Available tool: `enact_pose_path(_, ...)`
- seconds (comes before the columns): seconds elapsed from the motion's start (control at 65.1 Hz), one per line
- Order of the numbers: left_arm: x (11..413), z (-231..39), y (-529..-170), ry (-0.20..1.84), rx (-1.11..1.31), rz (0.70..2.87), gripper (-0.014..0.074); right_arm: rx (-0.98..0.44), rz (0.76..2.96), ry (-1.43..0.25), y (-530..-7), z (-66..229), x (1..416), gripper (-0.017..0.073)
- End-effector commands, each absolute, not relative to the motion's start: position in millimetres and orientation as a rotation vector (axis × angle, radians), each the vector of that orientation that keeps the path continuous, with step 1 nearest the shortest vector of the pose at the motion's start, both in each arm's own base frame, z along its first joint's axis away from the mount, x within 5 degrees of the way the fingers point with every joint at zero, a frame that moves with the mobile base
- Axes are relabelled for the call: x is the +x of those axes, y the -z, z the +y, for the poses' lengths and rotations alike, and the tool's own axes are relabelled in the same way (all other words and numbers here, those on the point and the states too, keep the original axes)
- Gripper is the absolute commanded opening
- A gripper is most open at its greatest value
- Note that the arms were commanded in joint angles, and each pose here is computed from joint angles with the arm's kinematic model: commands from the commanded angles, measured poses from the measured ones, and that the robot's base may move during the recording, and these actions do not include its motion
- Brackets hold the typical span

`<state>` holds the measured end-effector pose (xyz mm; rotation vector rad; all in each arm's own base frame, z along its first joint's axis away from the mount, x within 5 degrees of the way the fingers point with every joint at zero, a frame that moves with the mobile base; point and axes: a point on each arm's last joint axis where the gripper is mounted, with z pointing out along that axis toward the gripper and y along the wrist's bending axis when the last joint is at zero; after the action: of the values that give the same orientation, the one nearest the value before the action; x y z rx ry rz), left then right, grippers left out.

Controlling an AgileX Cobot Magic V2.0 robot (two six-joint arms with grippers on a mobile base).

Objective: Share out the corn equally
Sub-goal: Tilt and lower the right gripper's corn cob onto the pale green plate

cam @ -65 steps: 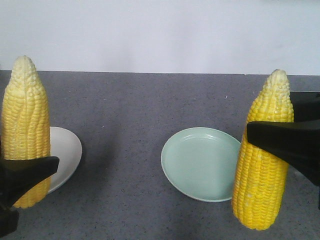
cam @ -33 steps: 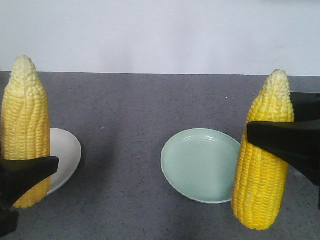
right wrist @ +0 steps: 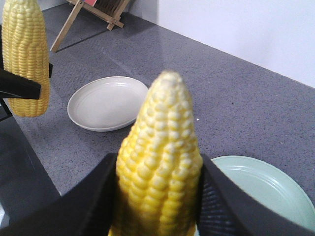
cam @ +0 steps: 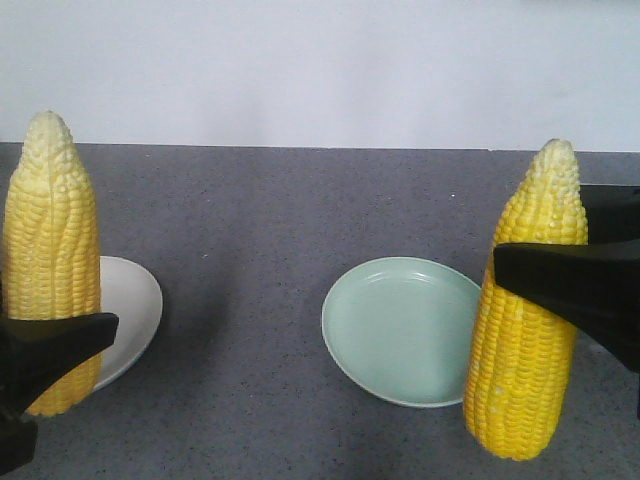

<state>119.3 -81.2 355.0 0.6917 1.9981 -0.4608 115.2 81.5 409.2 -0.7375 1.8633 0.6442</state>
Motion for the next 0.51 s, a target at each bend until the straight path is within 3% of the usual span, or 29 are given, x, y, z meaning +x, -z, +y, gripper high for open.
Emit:
enact_pose_path(0.0, 121, -82, -368, 0.485, 0.646, 1.92, 0.0278, -0.686, 1.793, -0.644, -422, 80, 115, 0.0225)
enact_pose_path(0.184, 121, -82, -368, 0.485, 0.646, 1.92, 0.0278, -0.685, 1.782, -0.637, -423, 80, 116, 0.0225)
enact_pose_path(0.369, 121, -82, -368, 0.485, 0.646, 1.92, 0.0278, -0.514, 1.662, -0.656, -437, 76, 124, 0.0225)
enact_pose_path(0.492, 121, -82, -368, 0.485, 0.646, 1.92, 0.0278, -0.482, 1.642, -0.668, -440, 76, 125, 0.0225)
